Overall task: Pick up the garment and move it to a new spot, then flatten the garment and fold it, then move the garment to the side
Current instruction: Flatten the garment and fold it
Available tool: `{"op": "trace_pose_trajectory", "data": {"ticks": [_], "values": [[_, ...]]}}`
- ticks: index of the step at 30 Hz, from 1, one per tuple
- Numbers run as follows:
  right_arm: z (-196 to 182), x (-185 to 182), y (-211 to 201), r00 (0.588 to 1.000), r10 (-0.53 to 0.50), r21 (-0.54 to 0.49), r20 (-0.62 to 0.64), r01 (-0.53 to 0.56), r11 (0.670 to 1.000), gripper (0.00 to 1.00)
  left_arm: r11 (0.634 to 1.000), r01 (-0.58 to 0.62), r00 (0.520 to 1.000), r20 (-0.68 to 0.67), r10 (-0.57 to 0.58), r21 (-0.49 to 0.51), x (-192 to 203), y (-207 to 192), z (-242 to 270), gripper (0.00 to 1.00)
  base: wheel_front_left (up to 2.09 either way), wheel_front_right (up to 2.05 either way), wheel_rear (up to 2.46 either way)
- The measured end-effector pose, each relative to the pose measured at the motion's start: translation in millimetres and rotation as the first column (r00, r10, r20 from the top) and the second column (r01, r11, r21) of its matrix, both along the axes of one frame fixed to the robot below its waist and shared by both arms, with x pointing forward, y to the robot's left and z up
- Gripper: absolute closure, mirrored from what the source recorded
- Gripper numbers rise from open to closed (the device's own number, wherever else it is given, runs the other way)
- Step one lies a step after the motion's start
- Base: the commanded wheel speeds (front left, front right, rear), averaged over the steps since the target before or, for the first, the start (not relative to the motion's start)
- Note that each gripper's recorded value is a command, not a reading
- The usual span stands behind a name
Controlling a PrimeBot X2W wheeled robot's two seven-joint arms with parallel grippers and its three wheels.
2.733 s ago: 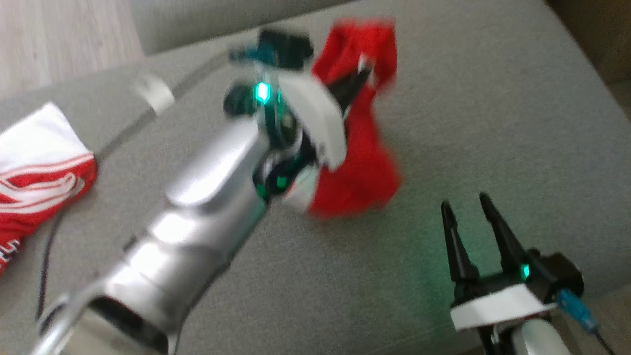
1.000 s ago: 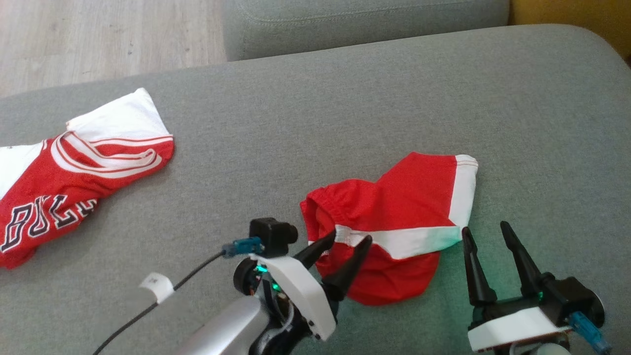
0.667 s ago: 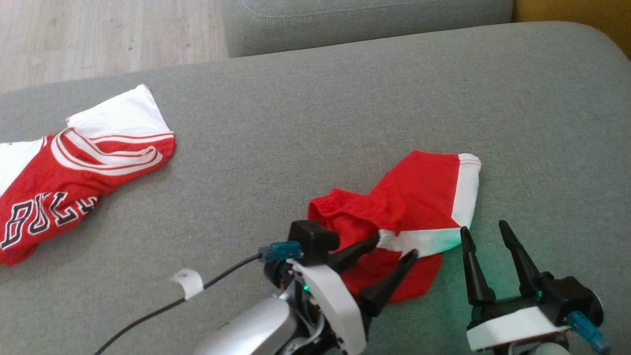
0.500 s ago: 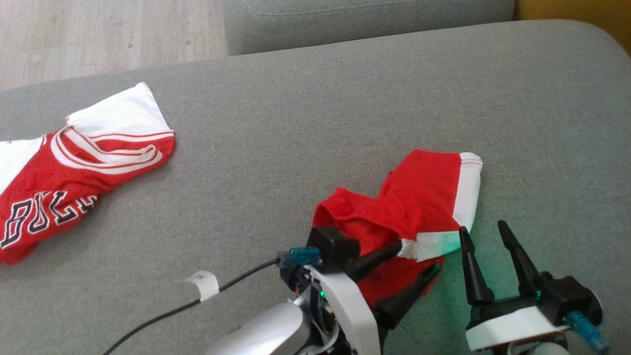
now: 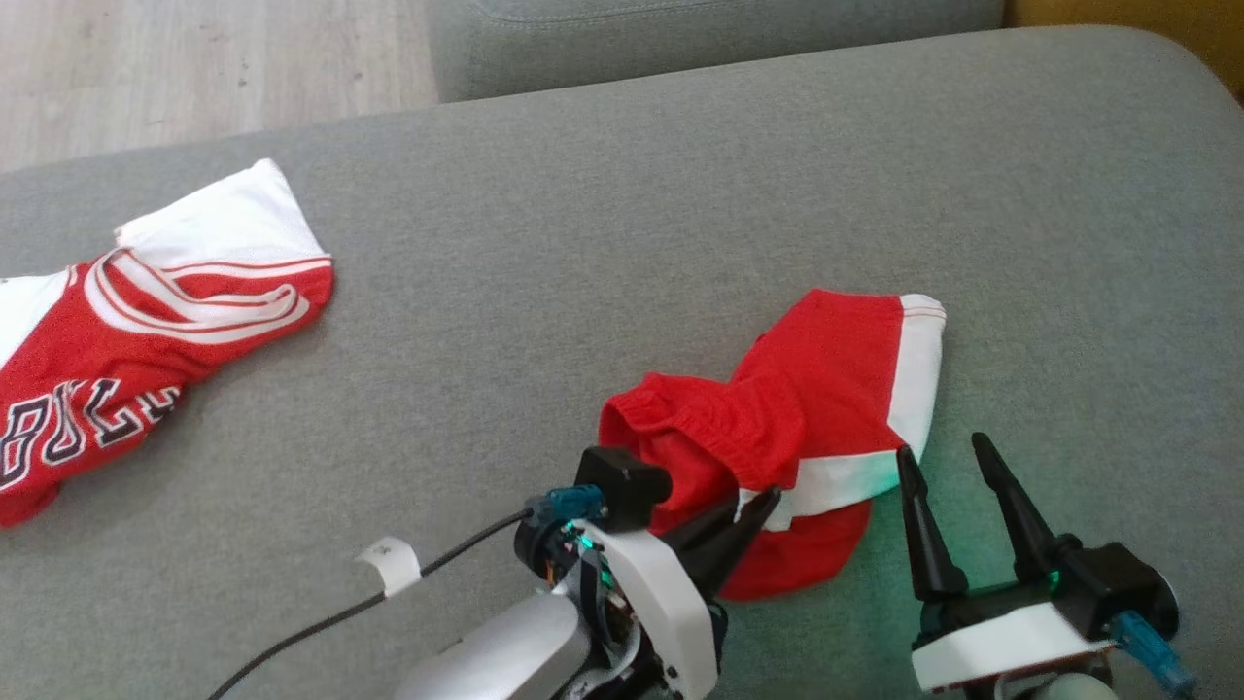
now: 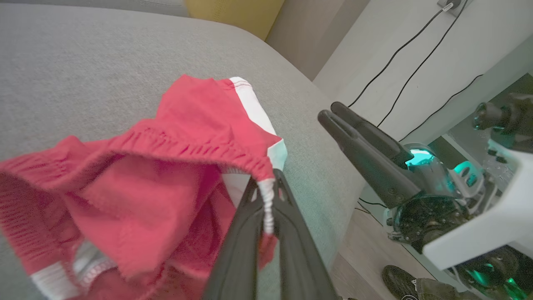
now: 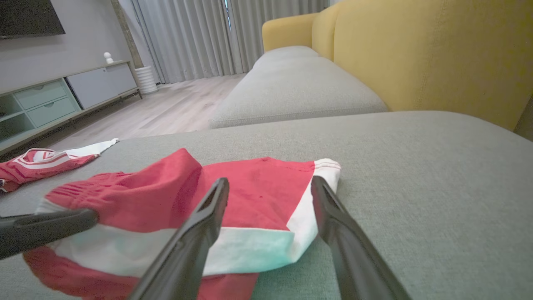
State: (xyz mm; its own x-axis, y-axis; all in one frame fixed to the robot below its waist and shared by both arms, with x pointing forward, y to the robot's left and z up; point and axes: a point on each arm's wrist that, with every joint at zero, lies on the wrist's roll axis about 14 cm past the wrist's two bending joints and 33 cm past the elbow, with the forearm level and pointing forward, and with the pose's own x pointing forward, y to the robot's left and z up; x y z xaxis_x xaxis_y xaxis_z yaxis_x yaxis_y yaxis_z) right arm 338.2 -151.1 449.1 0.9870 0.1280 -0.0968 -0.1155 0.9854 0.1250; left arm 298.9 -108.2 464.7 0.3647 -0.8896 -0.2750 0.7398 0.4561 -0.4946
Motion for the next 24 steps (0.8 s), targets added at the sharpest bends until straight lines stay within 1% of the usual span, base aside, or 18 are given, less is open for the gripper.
{"op": "trace_pose_trajectory", "data": {"ticks": [3, 5, 9, 15, 18, 22, 24], "values": [[2, 2, 0, 1.000, 0.000, -0.001, 0.006, 0.000, 1.000, 0.00, 1.000, -0.014, 1.000, 0.013, 0.014, 0.007, 4, 5, 1, 1.00, 0.00, 0.00, 0.00], [3, 3, 1, 1.000, 0.006, -0.001, 0.012, -0.006, 1.000, 0.00, 0.999, -0.047, 0.999, 0.024, 0.046, 0.007, 10, 13, 3, 1.00, 0.00, 0.00, 0.00], [9, 9, 8, 0.999, 0.032, 0.001, 0.033, -0.032, 0.999, 0.00, 0.985, -0.170, 0.985, 0.023, 0.170, 0.007, 24, 47, 8, 1.00, 0.00, 0.00, 0.00], [13, 19, 13, 0.998, 0.042, 0.034, 0.046, -0.043, 0.998, 0.00, 0.941, -0.334, 0.943, 0.005, 0.334, 0.057, 25, 117, 1, 1.00, 0.00, 0.00, 0.00], [2, 20, 20, 0.998, 0.062, 0.048, 0.012, -0.062, 0.997, 0.00, 0.912, -0.402, 0.915, 0.034, 0.401, 0.074, 32, 144, 5, 1.00, 0.00, 0.00, 0.00], [-17, 18, 27, 0.995, 0.080, 0.074, -0.053, -0.076, 0.994, 0.00, 0.882, -0.466, 0.885, 0.039, 0.464, 0.073, 39, 165, 9, 1.00, 0.00, 0.00, 0.00], [-31, 14, 33, 0.990, 0.096, 0.086, -0.100, -0.088, 0.992, 0.00, 0.873, -0.483, 0.876, 0.040, 0.481, 0.066, 40, 170, 10, 1.00, 0.00, 0.00, 0.00]]}}
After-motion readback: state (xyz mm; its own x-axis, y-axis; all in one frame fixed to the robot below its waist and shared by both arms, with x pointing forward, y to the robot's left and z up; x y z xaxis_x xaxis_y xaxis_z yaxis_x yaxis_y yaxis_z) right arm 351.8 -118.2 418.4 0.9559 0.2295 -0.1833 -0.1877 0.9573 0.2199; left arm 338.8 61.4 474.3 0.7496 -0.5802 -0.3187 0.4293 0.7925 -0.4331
